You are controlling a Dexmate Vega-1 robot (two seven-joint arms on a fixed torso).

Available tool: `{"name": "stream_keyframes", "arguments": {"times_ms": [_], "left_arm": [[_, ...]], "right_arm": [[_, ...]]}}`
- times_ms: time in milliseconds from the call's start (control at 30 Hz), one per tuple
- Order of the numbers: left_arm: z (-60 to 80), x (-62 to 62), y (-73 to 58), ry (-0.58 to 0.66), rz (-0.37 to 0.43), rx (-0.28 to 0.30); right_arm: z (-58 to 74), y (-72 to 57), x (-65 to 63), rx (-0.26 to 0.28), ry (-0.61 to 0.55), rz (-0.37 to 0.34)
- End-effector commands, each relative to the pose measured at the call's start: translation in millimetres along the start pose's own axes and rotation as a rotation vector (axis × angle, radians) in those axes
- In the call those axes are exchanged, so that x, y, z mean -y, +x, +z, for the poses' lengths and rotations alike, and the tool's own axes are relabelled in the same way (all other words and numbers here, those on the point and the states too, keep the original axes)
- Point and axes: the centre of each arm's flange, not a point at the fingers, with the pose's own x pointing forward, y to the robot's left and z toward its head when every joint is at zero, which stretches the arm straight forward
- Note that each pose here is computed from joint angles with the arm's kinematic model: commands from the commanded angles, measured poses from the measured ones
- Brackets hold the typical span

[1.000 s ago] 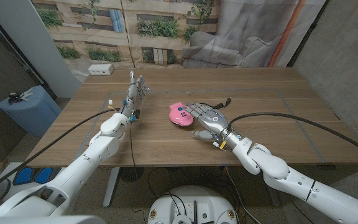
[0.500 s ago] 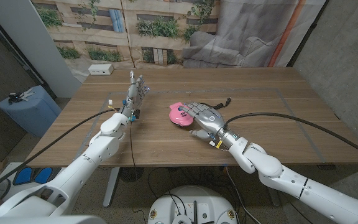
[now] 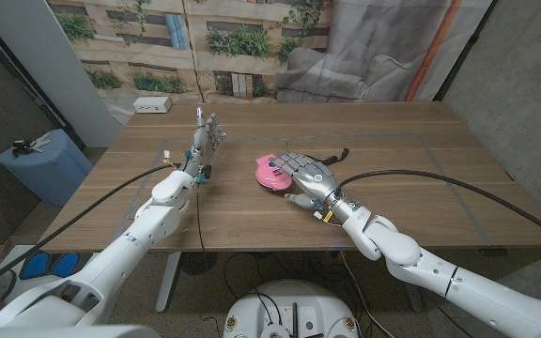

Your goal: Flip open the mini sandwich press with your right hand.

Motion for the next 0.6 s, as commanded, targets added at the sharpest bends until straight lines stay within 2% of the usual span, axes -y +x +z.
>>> {"name": "stream_keyframes", "arguments": {"times_ms": [33, 600], "left_arm": [[-0.1, 0.1, 0.0, 0.0, 0.0, 0.0], [-0.1, 0.1, 0.0, 0.0, 0.0, 0.0]], "right_arm": [[4.2, 6.5, -2.3, -0.002, -0.002, -0.034], [4.3, 10.8, -9.7, -0.004, -0.009, -0.046]]}}
